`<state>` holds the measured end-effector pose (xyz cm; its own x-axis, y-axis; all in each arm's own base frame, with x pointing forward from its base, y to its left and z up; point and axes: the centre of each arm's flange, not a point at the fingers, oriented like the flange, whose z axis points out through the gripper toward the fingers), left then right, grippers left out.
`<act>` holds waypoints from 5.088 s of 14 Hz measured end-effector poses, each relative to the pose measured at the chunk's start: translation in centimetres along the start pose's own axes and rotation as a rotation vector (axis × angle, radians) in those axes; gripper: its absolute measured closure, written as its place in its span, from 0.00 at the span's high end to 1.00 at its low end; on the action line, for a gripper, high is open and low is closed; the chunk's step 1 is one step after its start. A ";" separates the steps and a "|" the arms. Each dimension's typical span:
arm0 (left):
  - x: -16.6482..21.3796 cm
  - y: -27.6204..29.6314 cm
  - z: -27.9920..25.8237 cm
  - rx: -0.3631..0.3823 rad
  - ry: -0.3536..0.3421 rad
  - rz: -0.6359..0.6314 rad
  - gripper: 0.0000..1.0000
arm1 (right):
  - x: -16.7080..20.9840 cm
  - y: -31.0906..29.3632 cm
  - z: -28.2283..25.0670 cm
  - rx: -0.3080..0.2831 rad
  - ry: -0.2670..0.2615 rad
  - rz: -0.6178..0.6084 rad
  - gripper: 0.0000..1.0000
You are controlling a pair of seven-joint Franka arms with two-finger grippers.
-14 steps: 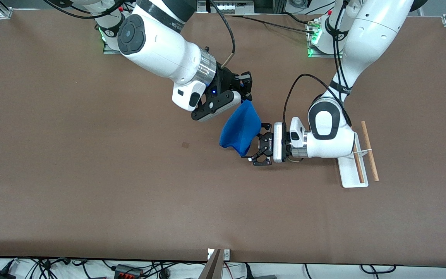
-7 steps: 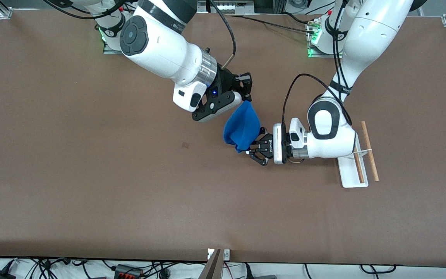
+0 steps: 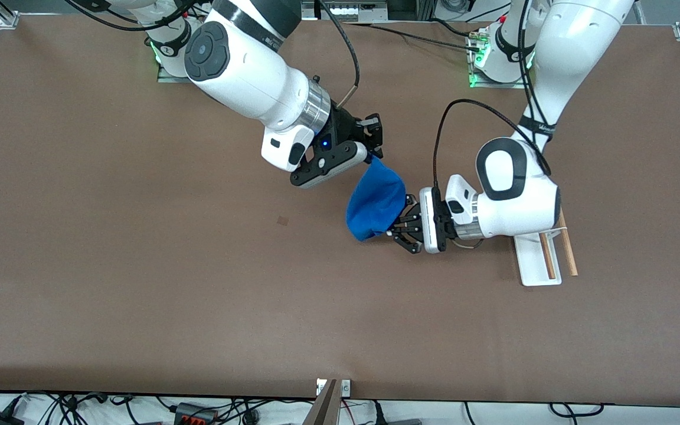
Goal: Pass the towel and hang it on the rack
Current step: 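Grasp the hanging towel with the left gripper below the right gripper, then open the right gripper and withdraw it while the left gripper lifts towel, then lower the towel with the left gripper over the wooden dowels, then drape the towel across the dowels and open the left gripper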
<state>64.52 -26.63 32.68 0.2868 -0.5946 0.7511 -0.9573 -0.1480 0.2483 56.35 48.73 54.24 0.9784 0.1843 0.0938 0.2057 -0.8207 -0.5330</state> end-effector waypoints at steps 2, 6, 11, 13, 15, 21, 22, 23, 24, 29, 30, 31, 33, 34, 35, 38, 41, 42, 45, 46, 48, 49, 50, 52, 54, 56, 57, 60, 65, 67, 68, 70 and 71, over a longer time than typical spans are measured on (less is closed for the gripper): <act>-0.1 -0.3 -2.6 0.009 -0.090 -0.023 0.04 | 0.6 1.7 -0.3 -0.084 0.016 -0.018 0.61; -0.3 0.4 -9.0 0.008 -0.329 -0.079 0.04 | 1.7 6.4 -1.2 -0.304 0.006 -0.033 1.00; 1.0 3.2 -16.0 0.070 -0.629 -0.151 0.04 | 5.0 18.4 -6.7 -0.452 -0.015 0.117 1.00; 1.7 3.7 -18.4 0.101 -0.775 -0.166 0.04 | 5.5 22.1 -8.5 -0.483 -0.038 0.160 1.00; 2.7 4.5 -20.7 0.132 -0.948 -0.156 0.04 | 5.6 23.3 -9.7 -0.522 -0.026 0.175 1.00; 4.0 6.3 -22.4 0.185 -1.234 -0.166 0.04 | 4.3 29.9 -12.8 -0.665 0.029 0.226 1.00; 3.9 6.4 -22.7 0.194 -1.263 -0.176 0.04 | 3.9 31.6 -13.6 -0.653 0.020 0.246 1.00; 4.1 6.4 -23.4 0.214 -1.297 -0.175 0.04 | 3.6 33.4 -14.7 -0.634 0.010 0.261 1.00; 4.5 6.4 -23.9 0.237 -1.334 -0.163 0.04 | 3.3 35.4 -16.0 -0.620 0.000 0.266 1.00; 8.2 7.8 -22.7 0.291 -1.543 0.064 0.04 | 1.4 42.7 -22.9 -0.643 0.000 0.303 1.00; 8.8 8.1 -22.3 0.300 -1.562 0.089 0.04 | 0.7 43.0 -24.2 -0.649 -0.003 0.321 1.00; 9.0 8.2 -22.2 0.305 -1.559 0.091 0.04 | 0.0 43.1 -25.6 -0.653 -0.006 0.328 1.00; 8.4 7.9 -23.5 0.329 -1.482 -0.028 0.04 | -1.1 43.2 -28.1 -0.655 -0.014 0.292 1.00; 7.5 7.7 -24.4 0.337 -1.431 -0.126 0.04 | -1.5 43.4 -29.1 -0.658 -0.018 0.275 1.00; 6.6 7.5 -25.1 0.346 -1.378 -0.229 0.04 | -1.9 43.8 -29.8 -0.659 -0.023 0.267 1.00; 3.2 6.4 -25.0 0.317 -1.212 -0.494 0.04 | -2.7 43.9 -30.5 -0.634 -0.046 0.275 1.00; -2.2 3.4 -24.9 0.288 -1.084 -0.609 0.04 | -3.9 42.5 -31.9 -0.628 -0.036 0.270 1.00; -3.9 2.7 -24.6 0.286 -1.048 -0.623 0.04 | -4.5 42.3 -32.0 -0.627 -0.032 0.269 1.00; -7.8 1.8 -23.1 0.315 -0.964 -0.619 0.04 | -6.4 42.7 -30.7 -0.625 -0.004 0.257 1.00; -8.6 1.9 -22.9 0.324 -0.955 -0.602 0.04 | -7.2 43.0 -30.1 -0.623 -0.003 0.255 1.00; -9.7 2.0 -24.0 0.334 -0.944 -0.552 0.04 | -8.2 43.3 -29.3 -0.620 -0.007 0.255 1.00; -10.4 1.9 -25.0 0.339 -0.939 -0.521 0.04 | -8.5 43.3 -29.1 -0.620 -0.010 0.255 1.00; -11.1 1.7 -26.2 0.340 -0.936 -0.491 0.04 | -8.6 43.2 -29.2 -0.619 -0.010 0.254 1.00; -12.3 1.1 -28.0 0.348 -0.930 -0.432 0.04 | -8.7 42.9 -29.3 -0.619 -0.009 0.252 1.00; -14.1 0.4 -29.0 0.368 -0.922 -0.397 0.04 | -8.9 42.7 -29.5 -0.618 -0.019 0.254 1.00; -16.3 -0.2 -28.5 0.396 -0.909 -0.353 0.04 | -9.3 42.4 -30.0 -0.614 -0.045 0.264 1.00; -17.1 -0.4 -28.1 0.405 -0.904 -0.328 0.04 | -9.4 42.1 -30.5 -0.614 -0.044 0.265 1.00; -18.6 -0.7 -28.1 0.425 -0.898 -0.285 0.04 | -9.3 41.5 -31.2 -0.615 -0.032 0.260 1.00; -20.5 -1.1 -30.1 0.439 -0.901 -0.235 0.04 | -9.2 41.4 -31.2 -0.615 -0.032 0.257 1.00; -21.8 -1.5 -29.8 0.447 -0.899 -0.233 0.04 | -9.2 41.5 -31.2 -0.615 -0.032 0.259 1.00; -22.6 -1.8 -29.4 0.446 -0.899 -0.236 0.04 | -9.2 41.5 -31.2 -0.615 -0.032 0.260 1.00; -24.0 -2.2 -28.7 0.438 -0.902 -0.244 0.04 | -9.2 41.5 -31.2 -0.615 -0.032 0.260 1.00; -24.6 -2.4 -28.6 0.439 -0.901 -0.248 0.04 | -9.2 41.6 -31.3 -0.615 -0.031 0.262 1.00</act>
<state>60.82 10.95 31.11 0.5174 -0.8526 -0.0732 -0.8558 -0.5152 -0.0468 56.54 -4.07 57.49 0.9984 -0.0556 -0.0028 -0.0554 -0.9975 0.0430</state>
